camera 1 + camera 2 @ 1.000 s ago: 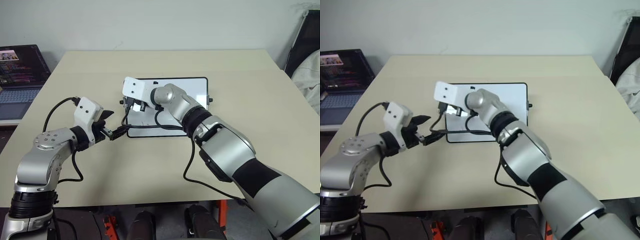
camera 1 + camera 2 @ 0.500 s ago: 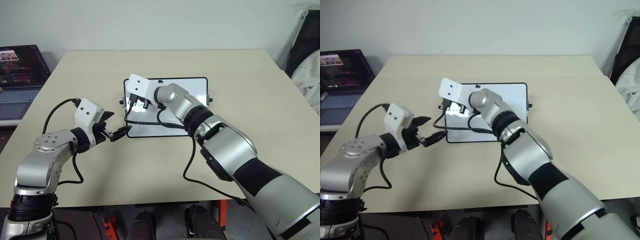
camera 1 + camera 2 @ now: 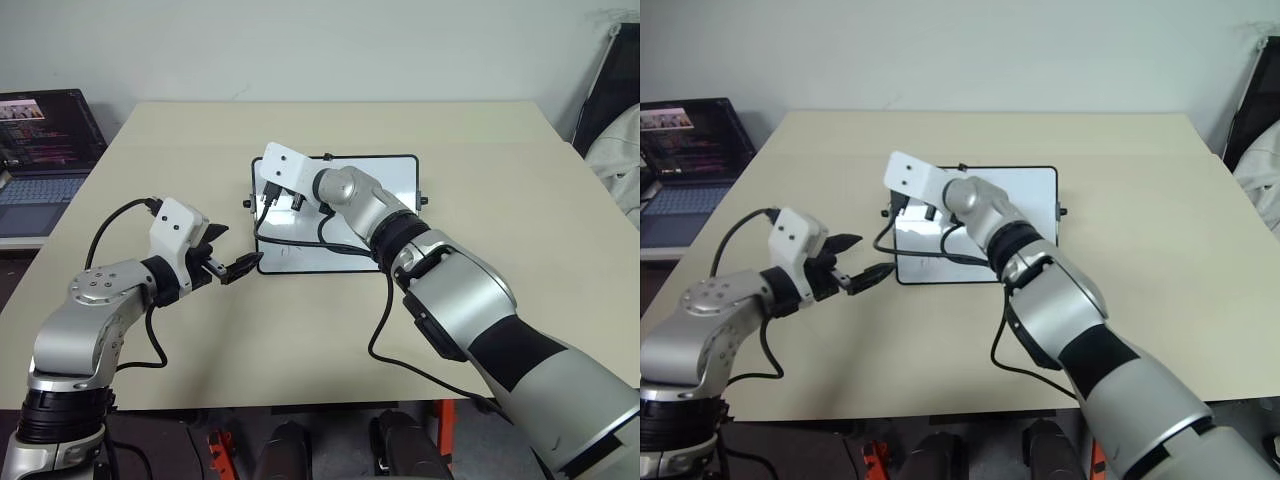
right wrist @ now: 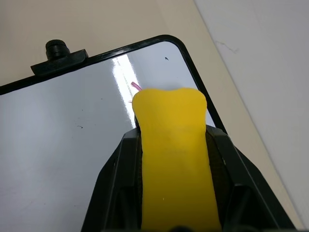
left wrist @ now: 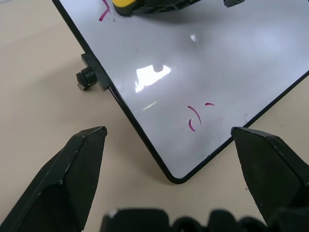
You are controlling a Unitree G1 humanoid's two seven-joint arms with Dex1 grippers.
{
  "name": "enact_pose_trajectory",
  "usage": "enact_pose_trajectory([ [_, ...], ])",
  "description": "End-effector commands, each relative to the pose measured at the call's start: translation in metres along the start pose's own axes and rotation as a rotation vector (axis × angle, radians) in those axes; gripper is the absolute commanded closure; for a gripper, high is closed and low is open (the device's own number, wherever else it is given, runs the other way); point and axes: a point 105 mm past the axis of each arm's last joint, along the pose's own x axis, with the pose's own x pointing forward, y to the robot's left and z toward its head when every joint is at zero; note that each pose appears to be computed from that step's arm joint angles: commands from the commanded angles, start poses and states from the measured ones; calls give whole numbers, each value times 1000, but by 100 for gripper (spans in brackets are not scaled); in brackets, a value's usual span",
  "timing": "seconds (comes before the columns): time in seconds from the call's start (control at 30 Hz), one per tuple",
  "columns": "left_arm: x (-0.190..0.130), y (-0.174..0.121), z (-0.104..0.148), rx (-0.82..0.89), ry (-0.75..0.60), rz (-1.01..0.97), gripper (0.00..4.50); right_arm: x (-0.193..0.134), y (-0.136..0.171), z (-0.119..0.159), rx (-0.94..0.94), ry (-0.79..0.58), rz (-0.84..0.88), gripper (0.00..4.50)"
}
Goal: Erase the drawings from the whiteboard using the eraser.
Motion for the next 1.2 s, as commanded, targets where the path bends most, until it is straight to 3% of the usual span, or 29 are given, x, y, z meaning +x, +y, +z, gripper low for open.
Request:
enact_pose_trajectory([
  [0.03, -3, -2, 13, 38, -44, 6, 0, 0, 18, -6, -39, 36, 136, 318],
  [0.13, -3, -3, 13, 36, -44, 4, 0, 0, 24, -10, -64, 50, 173, 318],
  [0.4, -3, -3, 13, 37, -42, 4, 0, -4, -20, 14, -18, -37, -83, 318],
  [0.63, -2, -3, 13, 41, -40, 4, 0, 2, 7, 30, 15, -97, 25, 318],
  [0.77, -2, -5, 13, 42, -41, 6, 0, 5, 31, 14, -14, -24, 150, 318],
  [0.83, -3, -5, 13, 41, -41, 9, 0, 5, 31, 9, -22, -9, 144, 318],
  [1.03, -2, -6, 11, 35, -39, 8, 0, -1, -16, 32, 45, -98, -115, 318],
  [1.13, 0, -7, 11, 36, -42, 4, 0, 0, -8, 36, 58, -110, -66, 318],
  [1.2, 1, -7, 12, 36, -44, 2, 0, 4, 14, 30, 42, -81, 53, 318],
])
